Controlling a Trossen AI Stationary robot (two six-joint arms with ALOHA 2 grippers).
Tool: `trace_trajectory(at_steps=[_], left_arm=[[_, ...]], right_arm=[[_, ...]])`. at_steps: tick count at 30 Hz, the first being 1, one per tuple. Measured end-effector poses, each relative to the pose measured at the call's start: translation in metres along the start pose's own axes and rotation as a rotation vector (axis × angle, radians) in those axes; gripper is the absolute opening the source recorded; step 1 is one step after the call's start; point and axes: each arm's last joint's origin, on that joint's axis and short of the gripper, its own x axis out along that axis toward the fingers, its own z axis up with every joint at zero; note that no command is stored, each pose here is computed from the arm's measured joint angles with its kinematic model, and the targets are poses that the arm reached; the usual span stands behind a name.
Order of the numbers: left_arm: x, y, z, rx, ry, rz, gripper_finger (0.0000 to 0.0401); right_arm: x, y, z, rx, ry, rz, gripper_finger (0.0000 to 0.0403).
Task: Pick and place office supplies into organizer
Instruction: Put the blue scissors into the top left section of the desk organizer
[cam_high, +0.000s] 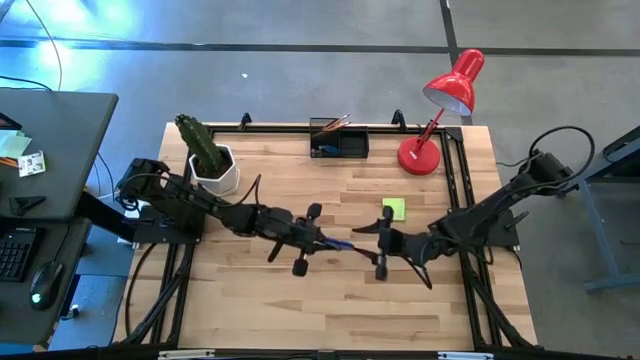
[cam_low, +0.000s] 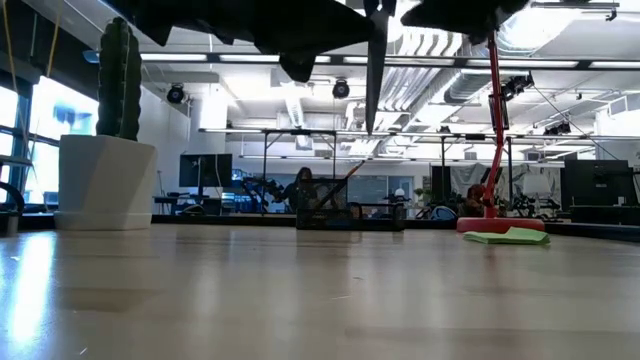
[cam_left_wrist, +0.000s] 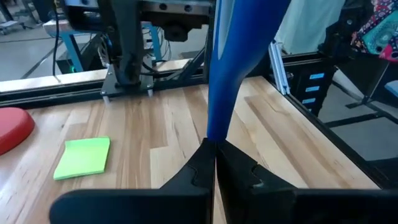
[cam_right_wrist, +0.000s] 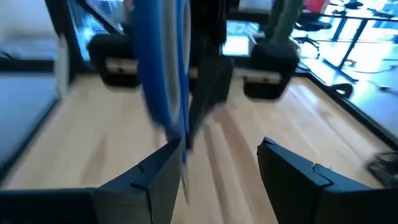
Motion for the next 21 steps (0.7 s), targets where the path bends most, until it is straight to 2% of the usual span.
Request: trace_trajectory(at_steps=[10,15,21], left_arm=[[0.0,0.0,-0.002,0.0,0.022,0.022,0.0],[0.0,0.001,-0.002,-0.001,0.024,0.027,0.0],[0.0,0.001,-0.002,-0.002,0.022,0.034,0.0]], right_arm=[[0.022,-0.002,-0.004,0.056,-0.004,0.146,0.0204],[0.02,0.0,-0.012,0.051,0.061,0.122,0.0204],[0.016,0.006,-0.008,0.042,0.011,0.101,0.0204]])
